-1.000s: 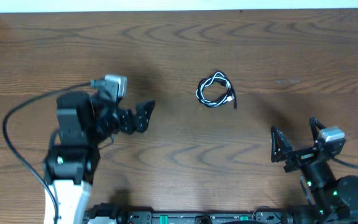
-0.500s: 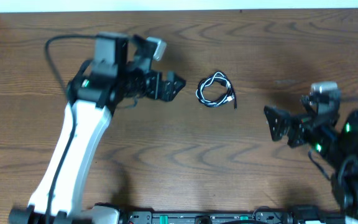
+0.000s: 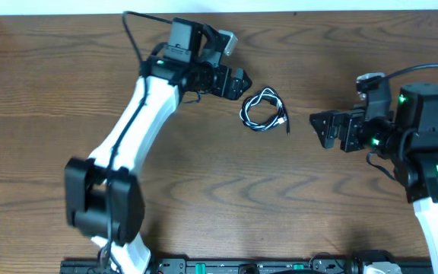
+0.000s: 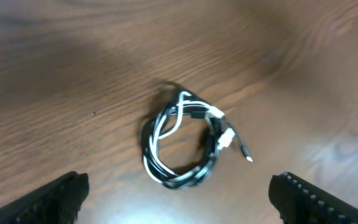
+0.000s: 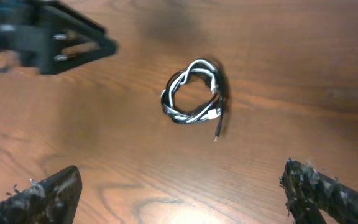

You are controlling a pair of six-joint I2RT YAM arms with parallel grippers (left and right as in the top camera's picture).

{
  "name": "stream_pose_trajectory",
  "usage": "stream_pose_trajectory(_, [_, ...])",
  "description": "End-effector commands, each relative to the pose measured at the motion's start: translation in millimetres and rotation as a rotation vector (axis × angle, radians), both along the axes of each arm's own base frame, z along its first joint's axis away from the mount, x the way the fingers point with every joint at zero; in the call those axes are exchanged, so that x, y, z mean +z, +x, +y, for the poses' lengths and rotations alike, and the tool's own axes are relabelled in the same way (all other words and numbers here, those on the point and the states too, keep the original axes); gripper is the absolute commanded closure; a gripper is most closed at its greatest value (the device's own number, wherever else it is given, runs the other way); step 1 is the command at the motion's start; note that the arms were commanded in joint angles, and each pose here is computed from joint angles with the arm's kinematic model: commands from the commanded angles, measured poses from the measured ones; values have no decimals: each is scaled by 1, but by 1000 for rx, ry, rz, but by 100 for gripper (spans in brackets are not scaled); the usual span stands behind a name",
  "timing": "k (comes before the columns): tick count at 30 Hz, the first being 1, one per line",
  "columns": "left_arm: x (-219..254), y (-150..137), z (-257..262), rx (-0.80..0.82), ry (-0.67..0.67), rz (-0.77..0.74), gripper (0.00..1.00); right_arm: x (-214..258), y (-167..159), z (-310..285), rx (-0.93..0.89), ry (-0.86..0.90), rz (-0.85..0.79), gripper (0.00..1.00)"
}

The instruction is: Untangle cables

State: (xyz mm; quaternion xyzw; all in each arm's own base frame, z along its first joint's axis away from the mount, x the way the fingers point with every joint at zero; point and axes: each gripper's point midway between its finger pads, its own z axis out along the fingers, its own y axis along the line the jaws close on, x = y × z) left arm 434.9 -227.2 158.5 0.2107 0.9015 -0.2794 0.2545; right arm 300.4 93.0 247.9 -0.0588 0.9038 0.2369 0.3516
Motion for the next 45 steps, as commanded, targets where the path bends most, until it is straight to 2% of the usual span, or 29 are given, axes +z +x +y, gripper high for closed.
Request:
stream_pose_trajectory(1, [-35,14,-4,-18,31,14,16,5,0,8,41,29,1,8])
stream_pose_trajectory(5, [-74,25,-8,-15,41,46,26,1,2,8,40,28,16,18])
stream_pose_trajectory(9, [-104,29,-13,9,69,74,32,1,2,8,40,28,18,23])
stream_pose_trajectory(15, [-140,30,-10,66,233,68,35,-2,-1,8,37,25,36,26])
stream_pose_trajectory(25, [-167,21,-28,32,273,74,41,-4,-2,7,37,24,44,27])
stream_pose_trajectory(28, [-177,21,-26,44,315,69,50,-4,-2,6,32,19,46,27])
stream_pose_trajectory(33, [-184,19,-31,35,329,63,73,-7,-2,4,24,9,53,27])
stream_pose_trajectory(35, [-184,17,-35,27,329,61,86,-8,-2,4,23,9,56,27])
stream_pose_trajectory(37, [-184,12,-41,23,328,69,92,-10,-1,3,16,1,60,27])
stream_pose_trajectory(43, [-198,-22,-52,41,363,175,92,-19,3,1,4,-10,88,30])
stream_pose_trajectory(45, [-204,-30,-47,109,410,207,93,-24,6,-2,-20,-12,109,30])
